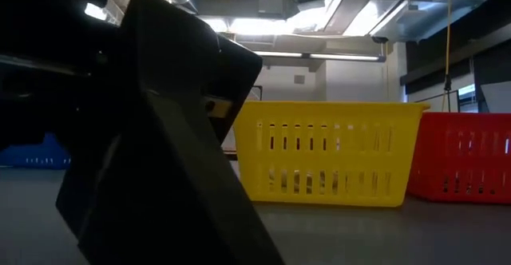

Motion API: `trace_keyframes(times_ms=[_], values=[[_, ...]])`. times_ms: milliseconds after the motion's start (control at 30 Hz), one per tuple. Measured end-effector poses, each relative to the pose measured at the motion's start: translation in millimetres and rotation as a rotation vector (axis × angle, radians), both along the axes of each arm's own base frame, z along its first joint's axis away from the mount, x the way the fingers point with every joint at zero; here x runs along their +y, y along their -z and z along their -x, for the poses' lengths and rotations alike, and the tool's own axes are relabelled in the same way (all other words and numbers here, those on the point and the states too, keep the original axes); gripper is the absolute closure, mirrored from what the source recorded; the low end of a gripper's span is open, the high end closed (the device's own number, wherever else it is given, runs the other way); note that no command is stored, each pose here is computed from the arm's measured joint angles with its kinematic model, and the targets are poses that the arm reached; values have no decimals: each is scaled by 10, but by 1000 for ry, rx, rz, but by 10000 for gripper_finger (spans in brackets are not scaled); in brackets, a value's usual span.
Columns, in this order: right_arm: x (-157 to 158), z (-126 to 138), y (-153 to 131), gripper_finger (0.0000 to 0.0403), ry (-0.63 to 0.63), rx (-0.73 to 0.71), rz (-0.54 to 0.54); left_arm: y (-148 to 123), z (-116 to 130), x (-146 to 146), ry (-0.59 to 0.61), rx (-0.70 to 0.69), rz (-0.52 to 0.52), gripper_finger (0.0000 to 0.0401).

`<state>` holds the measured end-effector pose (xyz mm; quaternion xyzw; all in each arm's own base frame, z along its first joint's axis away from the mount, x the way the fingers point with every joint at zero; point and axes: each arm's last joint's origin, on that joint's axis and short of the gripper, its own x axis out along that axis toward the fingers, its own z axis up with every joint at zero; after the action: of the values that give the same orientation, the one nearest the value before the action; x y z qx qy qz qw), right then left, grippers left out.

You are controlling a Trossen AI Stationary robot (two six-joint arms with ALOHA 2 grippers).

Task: Sort Halloween decoration
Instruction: Put the bone toy into the blue bin

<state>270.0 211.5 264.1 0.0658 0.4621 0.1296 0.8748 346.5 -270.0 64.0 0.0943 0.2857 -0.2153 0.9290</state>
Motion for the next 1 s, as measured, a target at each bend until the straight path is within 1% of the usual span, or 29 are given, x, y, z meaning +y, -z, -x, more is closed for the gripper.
trace_keyframes(times_ms=[200, 333, 633, 867, 1000], values=[[0, 0, 0, 182, 0, 0, 0, 2, 65, -71, 19, 1, -5, 273], [0, 0, 0, 182, 0, 0, 0, -84, 86, -95, 15, -15, -3, 273], [1, -1, -1, 182, 0, -1, -1, -174, 135, -76, 23, 18, -67, 273], [1, -2, -2, 182, 2, -3, -1, -185, 91, -30, 5, 1, -61, 273], [-1, -3, -2, 182, 6, -7, 4, -223, -3, 44, -35, -35, -9, 273]])
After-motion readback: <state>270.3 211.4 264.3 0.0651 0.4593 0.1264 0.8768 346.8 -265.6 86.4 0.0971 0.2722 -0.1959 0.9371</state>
